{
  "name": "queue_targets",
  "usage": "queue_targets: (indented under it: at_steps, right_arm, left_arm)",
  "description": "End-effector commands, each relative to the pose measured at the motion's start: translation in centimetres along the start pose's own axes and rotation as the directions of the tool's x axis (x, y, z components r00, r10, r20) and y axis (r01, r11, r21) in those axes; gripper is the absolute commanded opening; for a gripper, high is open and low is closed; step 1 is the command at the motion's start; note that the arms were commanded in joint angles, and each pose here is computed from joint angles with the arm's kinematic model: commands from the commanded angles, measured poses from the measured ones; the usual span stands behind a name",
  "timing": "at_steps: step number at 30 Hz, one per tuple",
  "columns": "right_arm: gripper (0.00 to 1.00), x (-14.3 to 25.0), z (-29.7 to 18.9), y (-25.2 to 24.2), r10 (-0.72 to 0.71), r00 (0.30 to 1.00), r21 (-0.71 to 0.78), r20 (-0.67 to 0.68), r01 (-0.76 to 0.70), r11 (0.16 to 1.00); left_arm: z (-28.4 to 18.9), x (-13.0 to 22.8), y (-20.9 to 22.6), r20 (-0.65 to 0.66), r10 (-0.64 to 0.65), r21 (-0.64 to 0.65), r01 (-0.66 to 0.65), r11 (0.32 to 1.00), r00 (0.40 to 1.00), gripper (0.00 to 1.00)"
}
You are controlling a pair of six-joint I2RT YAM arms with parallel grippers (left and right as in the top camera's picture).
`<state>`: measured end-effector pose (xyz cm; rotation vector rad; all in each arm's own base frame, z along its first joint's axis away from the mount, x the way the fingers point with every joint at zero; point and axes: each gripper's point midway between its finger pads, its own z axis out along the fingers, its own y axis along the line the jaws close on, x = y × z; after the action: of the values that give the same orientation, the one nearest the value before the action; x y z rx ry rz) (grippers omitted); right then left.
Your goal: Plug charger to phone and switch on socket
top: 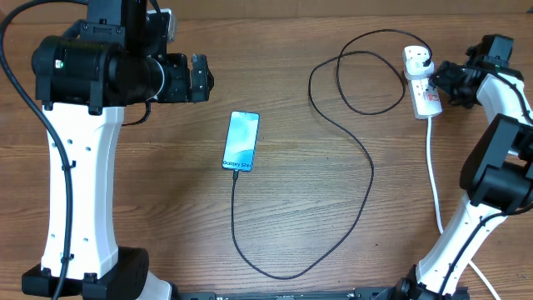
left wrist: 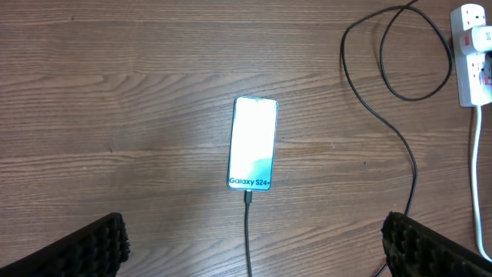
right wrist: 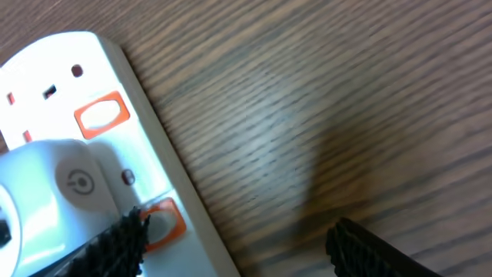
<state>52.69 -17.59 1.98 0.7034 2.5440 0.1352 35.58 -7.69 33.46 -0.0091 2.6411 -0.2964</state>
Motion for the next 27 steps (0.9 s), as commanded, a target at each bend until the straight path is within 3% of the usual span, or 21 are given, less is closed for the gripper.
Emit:
queue_targets:
  at_steps: [1,9,15,20,27]
  right_arm:
    - [0.76,3.7,3.1,2.0,-0.04,0.993,-0.049,-0.109,0.035,0.998]
    - [0.76,4.4,3.5,2.8,-0.054,0.99,-0.059,-0.128,0.047,0.997]
    - [0.76,4.2,3.3,1.1,-0.039,0.991,0.019,-0.124,0.042,0.999]
    - [0.76,2.4,1.9,-0.6,-0.021,0.995,0.106,-0.098,0.032,0.994]
    - [0.76,-2.0,-2.6,-0.5,-0.002,0.999,0.116,-0.042,0.007,0.993]
  left_arm:
    - [-1.0,-0.1,0.2,0.027,0.012,-0.008,-0.011,1.0,1.0,1.0]
    - [-1.0,-0.1,0.2,0.027,0.012,-0.008,-0.011,1.0,1.0,1.0]
    - [-1.0,-0.1,0.2,0.027,0.012,-0.008,-0.011,1.0,1.0,1.0]
    - [-1.0,-0.1,0.2,0.027,0.012,-0.008,-0.011,1.0,1.0,1.0]
    - [-1.0,-0.1,0.2,0.027,0.012,-0.008,-0.011,1.0,1.0,1.0]
